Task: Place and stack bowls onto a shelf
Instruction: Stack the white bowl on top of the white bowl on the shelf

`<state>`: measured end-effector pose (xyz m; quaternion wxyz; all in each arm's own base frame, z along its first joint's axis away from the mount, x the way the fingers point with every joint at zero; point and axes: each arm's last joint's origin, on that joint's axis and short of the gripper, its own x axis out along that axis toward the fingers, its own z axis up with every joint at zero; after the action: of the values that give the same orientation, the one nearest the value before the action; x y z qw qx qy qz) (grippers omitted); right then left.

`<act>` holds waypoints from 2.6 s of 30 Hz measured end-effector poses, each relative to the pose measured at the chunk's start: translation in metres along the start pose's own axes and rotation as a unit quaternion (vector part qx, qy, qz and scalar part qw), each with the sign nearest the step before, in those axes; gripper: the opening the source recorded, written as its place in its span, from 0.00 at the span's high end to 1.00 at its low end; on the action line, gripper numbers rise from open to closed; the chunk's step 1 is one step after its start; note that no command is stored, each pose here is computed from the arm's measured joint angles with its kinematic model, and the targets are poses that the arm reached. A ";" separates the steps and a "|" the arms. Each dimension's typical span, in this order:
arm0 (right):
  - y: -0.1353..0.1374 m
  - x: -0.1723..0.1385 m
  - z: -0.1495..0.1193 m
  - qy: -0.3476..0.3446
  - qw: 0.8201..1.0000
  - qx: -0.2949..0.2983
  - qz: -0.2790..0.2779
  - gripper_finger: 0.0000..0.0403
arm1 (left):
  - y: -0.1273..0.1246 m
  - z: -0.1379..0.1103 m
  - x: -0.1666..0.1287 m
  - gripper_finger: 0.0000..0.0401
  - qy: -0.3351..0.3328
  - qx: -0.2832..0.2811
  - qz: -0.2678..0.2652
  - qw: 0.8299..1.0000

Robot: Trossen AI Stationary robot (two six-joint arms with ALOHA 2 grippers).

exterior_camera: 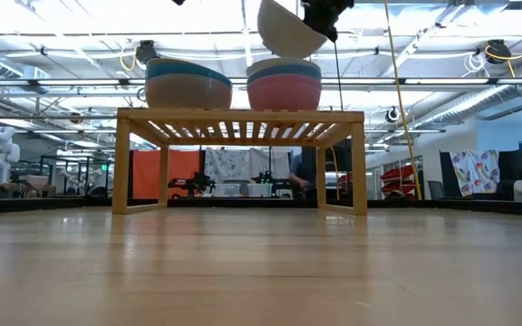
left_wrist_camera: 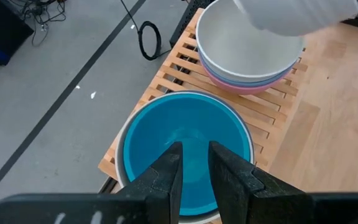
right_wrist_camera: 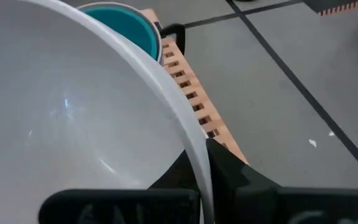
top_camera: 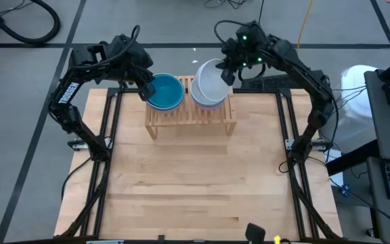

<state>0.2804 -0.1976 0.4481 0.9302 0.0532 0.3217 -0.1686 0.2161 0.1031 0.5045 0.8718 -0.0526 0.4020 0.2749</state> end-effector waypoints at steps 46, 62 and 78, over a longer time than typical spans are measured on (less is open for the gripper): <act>-0.005 0.049 -0.013 0.077 0.990 -0.114 0.038 0.97 | 0.000 0.000 0.000 0.79 0.000 0.000 0.000 1.000; -0.003 0.049 -0.012 0.069 0.987 -0.139 0.043 0.99 | 0.000 0.000 0.000 0.79 0.000 0.001 0.000 1.000; 0.020 0.049 -0.005 0.066 0.972 -0.226 0.008 0.76 | 0.000 0.000 0.000 0.79 0.000 0.001 -0.001 1.000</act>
<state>0.3203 -0.1916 0.4140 0.8961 -0.1444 0.4119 -0.0803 0.2161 0.1031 0.5045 0.8720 -0.0523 0.4022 0.2741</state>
